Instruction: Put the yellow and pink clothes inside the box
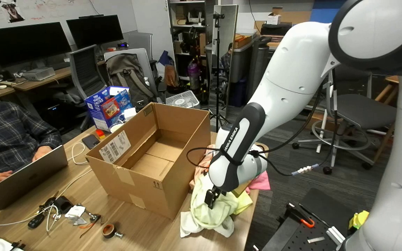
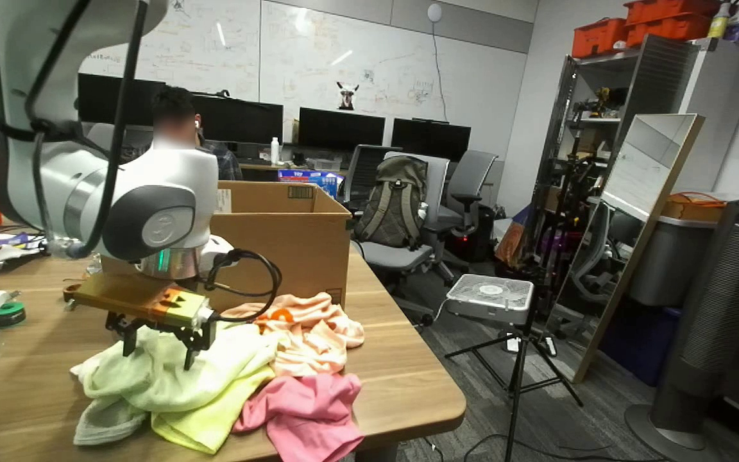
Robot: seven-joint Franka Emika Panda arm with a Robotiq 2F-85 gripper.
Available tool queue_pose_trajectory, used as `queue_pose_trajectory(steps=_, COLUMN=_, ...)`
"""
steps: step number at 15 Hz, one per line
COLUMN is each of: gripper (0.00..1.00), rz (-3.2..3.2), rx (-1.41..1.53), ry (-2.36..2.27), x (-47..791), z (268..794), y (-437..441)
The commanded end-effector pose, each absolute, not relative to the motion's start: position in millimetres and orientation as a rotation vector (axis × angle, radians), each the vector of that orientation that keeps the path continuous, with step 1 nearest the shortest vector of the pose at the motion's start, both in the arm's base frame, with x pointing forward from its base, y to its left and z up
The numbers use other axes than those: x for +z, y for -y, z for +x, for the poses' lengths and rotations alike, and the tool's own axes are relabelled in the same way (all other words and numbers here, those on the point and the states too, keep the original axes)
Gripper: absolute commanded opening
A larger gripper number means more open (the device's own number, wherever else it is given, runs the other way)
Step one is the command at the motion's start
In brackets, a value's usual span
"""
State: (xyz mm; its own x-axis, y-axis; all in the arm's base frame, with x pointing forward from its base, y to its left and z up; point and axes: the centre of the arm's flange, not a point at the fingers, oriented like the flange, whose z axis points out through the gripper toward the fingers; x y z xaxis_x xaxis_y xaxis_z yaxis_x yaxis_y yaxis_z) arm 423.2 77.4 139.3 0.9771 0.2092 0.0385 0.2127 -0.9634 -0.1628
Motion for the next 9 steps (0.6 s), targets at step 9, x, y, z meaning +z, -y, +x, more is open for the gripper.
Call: queue_pose_trajectory(steps=9, gripper=0.75, rz=-2.960, rx=-0.223, ry=0.399, x=131.2, z=458.1, y=-51.2)
